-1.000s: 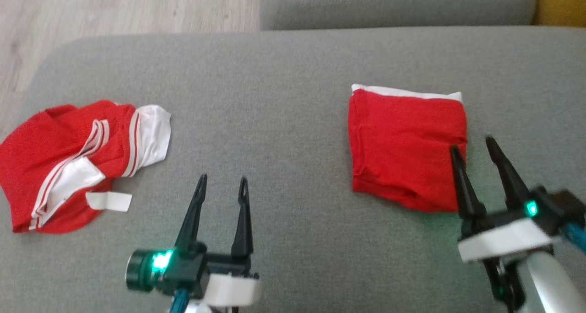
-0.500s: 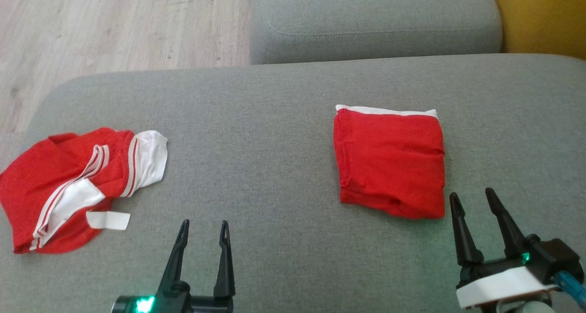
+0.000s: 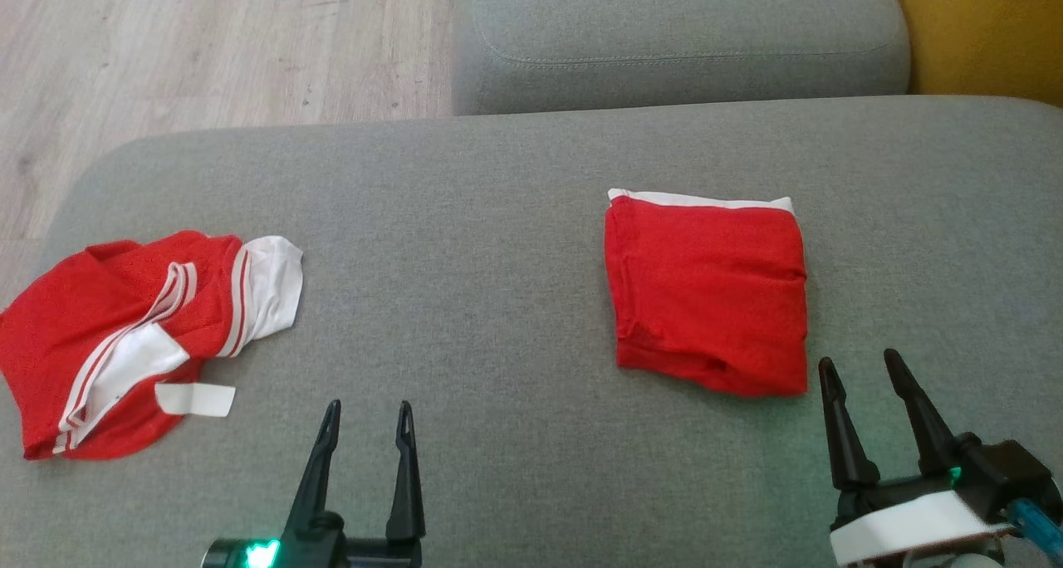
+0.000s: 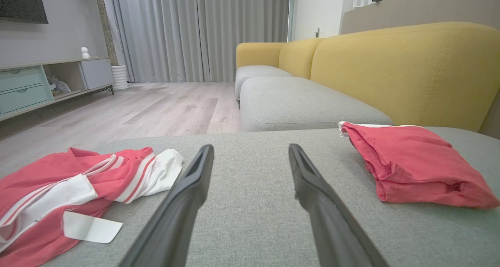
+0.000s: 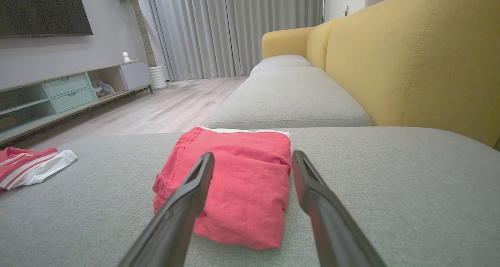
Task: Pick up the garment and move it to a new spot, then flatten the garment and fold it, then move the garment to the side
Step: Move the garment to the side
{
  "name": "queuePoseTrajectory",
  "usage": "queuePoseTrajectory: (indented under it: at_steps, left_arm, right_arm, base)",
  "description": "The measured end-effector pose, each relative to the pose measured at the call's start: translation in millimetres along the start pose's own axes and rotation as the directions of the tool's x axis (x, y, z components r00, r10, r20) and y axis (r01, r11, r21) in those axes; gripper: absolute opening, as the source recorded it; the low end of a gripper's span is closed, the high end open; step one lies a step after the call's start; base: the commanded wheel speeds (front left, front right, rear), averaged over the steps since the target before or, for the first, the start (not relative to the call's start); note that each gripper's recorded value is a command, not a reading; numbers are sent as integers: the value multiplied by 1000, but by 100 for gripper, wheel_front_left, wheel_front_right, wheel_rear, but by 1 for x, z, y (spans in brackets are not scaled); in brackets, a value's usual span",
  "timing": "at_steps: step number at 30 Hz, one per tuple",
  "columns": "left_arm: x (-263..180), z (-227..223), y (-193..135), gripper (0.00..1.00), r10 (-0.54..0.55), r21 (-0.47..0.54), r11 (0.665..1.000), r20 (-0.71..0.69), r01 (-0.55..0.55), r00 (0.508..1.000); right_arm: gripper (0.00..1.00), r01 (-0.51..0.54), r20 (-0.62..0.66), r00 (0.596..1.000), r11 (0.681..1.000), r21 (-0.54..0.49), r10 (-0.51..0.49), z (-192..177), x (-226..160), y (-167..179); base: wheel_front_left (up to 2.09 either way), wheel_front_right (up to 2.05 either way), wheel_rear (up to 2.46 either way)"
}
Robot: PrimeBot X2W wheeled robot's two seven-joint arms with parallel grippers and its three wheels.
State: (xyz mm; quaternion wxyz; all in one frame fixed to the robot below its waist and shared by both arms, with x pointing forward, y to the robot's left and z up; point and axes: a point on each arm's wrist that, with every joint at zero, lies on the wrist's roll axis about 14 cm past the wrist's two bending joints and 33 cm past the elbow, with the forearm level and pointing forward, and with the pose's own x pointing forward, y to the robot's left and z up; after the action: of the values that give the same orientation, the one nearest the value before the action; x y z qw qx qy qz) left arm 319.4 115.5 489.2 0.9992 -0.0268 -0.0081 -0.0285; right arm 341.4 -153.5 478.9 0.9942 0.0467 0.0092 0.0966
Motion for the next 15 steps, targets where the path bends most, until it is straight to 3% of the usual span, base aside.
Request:
queuePoseTrajectory:
  at_steps: [15]
  left_arm:
    - [0,-7,2,100,14,-1,1000,-26,-14,1000]
  right_arm:
    - [100,5,-40,999,1000,-5,-5,-12,4,-4]
  base:
    - [0,0,0]
